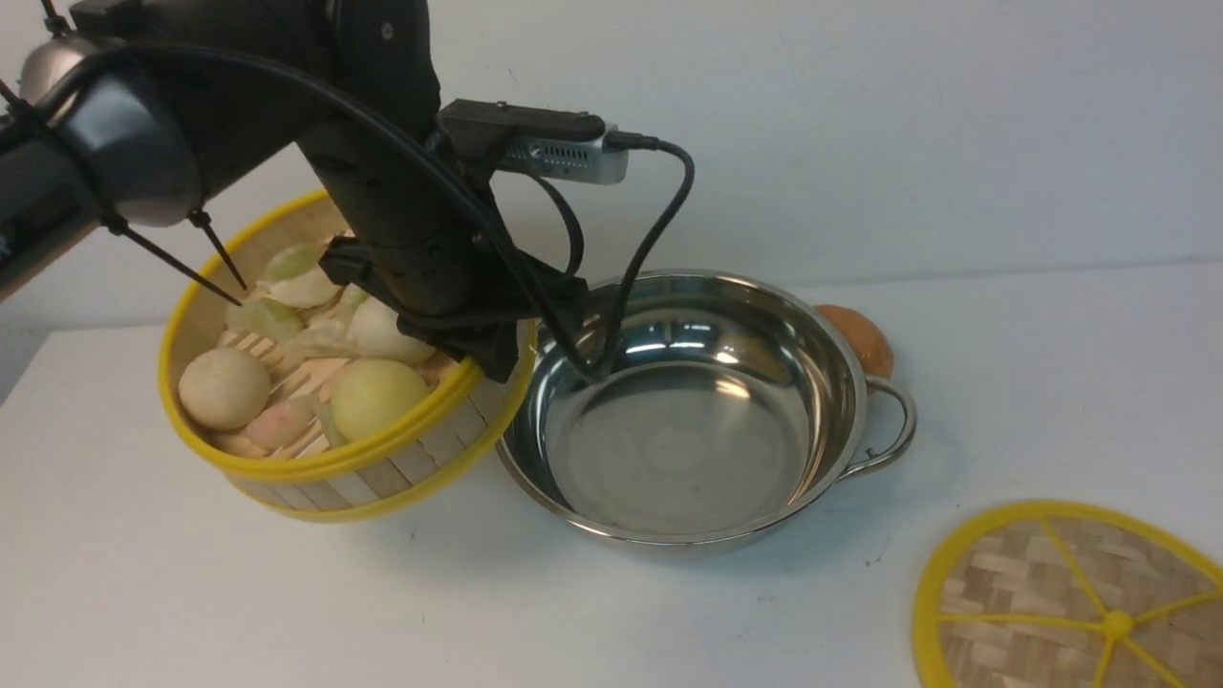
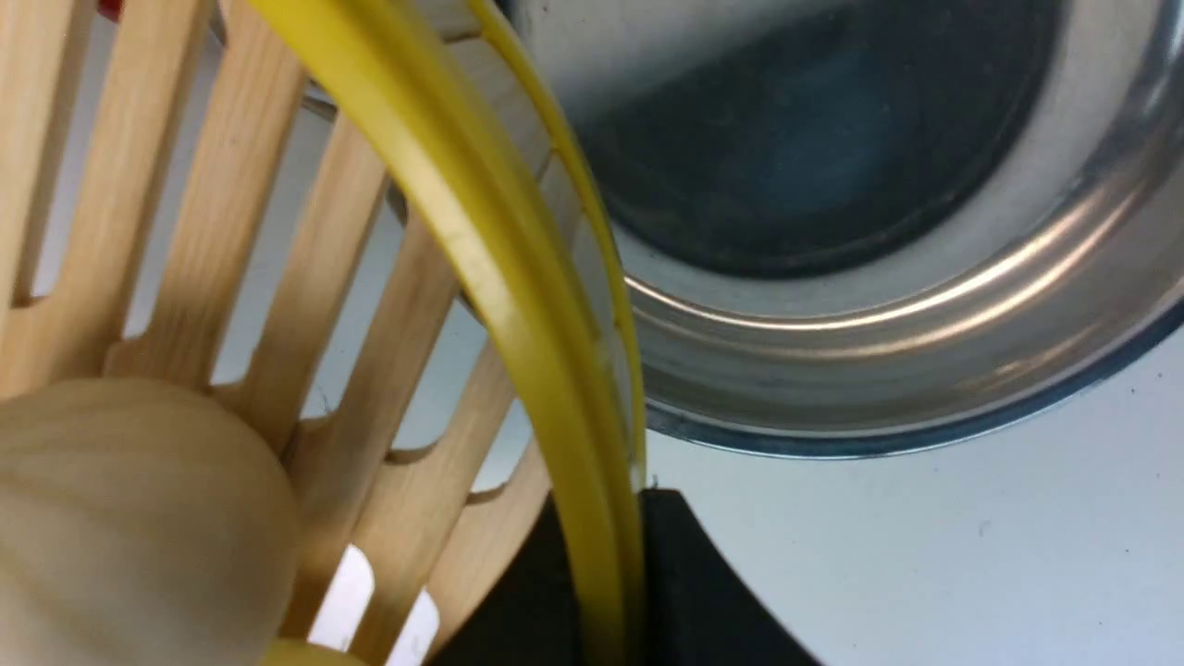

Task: Place the steamer in the pot on the white table, and put the lid on the steamer.
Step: 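Place the bamboo steamer basket with dumplings into the steel pot with the left gripper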

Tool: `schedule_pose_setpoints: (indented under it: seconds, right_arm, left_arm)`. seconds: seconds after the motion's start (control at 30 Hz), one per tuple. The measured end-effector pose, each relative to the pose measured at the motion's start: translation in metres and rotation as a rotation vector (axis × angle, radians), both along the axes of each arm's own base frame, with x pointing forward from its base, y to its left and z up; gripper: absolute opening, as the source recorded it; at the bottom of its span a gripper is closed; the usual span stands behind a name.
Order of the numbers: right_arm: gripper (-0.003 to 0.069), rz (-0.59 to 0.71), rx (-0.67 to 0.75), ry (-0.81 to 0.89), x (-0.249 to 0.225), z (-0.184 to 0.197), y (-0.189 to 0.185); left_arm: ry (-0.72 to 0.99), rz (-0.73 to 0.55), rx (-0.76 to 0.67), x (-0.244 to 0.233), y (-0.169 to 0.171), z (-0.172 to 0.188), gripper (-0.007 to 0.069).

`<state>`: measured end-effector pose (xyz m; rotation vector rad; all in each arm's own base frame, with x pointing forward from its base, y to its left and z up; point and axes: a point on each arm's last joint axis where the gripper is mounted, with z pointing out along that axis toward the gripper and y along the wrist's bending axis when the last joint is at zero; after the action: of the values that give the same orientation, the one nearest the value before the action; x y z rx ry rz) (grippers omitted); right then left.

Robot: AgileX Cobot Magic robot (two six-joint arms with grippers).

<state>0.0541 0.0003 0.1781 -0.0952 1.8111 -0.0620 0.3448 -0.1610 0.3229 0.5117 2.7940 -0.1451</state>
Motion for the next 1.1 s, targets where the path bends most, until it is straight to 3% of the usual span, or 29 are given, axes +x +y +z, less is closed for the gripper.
schedule_pose_setpoints:
  seconds: [0.27,0.63,1.1]
  right_arm:
    - [0.0241,0.0,0.0,0.0,0.0,0.0,0.0]
    - [0.0241,0.0,0.0,0.0,0.0,0.0,0.0]
    - [0.0241,0.0,0.0,0.0,0.0,0.0,0.0]
  left_arm:
    - [-0.003,-0.033,-0.014,-0.003,-0.007,0.003,0.0031]
    - [-0.143,-0.081,-0.137,0.007,-0.021,0.052,0.0031]
    - [-0.043,-0.241,-0.086,0.003,-0.08,0.006,0.0031]
